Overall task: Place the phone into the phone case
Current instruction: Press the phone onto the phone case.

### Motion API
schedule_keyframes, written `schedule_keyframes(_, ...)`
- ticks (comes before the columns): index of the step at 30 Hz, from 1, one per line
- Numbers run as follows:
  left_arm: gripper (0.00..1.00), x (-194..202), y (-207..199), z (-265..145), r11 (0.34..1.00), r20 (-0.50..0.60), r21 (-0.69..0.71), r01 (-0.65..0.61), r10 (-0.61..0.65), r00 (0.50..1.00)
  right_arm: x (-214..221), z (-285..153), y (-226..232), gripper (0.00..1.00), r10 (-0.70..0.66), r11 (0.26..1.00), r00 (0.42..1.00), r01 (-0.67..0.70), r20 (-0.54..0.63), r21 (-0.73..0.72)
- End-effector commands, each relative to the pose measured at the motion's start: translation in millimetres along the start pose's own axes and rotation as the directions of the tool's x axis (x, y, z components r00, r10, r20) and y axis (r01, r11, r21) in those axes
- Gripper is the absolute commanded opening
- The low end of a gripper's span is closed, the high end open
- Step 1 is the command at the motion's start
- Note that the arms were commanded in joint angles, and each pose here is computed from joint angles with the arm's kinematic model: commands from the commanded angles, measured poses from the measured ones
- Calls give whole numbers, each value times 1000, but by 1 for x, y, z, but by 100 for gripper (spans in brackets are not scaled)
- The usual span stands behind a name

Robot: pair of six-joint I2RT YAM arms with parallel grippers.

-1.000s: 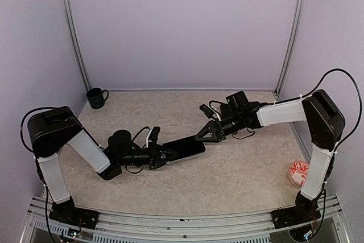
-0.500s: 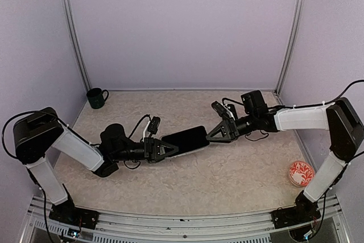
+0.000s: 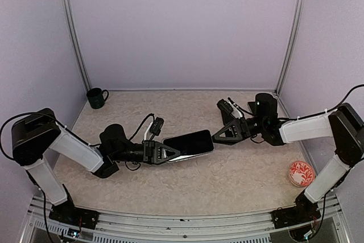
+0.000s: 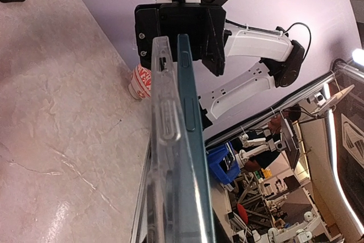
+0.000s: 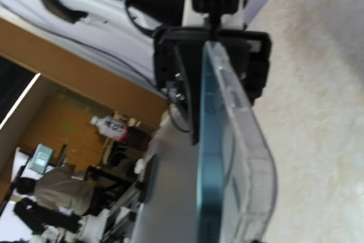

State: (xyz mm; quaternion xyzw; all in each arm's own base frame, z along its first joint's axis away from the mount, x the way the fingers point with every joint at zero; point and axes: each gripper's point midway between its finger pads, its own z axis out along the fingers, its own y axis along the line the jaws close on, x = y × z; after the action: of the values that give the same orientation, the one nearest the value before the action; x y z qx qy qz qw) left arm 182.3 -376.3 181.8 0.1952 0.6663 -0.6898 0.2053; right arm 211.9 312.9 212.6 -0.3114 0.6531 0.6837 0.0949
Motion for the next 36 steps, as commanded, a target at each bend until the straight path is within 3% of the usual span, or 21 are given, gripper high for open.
schedule_keyframes(1,8,-20,-52,4,975,59,147,-164,157,986,3,0,22,50,-54,996,998,52,-19,-74)
schedule_keyframes(11,8,-20,-64,6,966,67,180,-186,176,982,4,3,22,47,-49,996,999,48,-2,-75)
schedule_keyframes(13,8,-21,-64,5,966,77,174,-190,179,981,-6,0,11,47,-56,998,998,56,29,-6)
schedule_keyframes(14,7,-22,-64,3,967,82,167,-191,180,980,-7,-3,-4,47,0,998,999,-3,41,70)
schedule_keyframes(17,7,-24,-66,0,968,97,146,-203,190,977,-20,-11,-13,48,-64,975,996,49,66,215)
schedule_keyframes(36,6,-26,-67,2,970,96,139,-201,189,977,-11,-6,38,51,-103,994,994,104,45,-22)
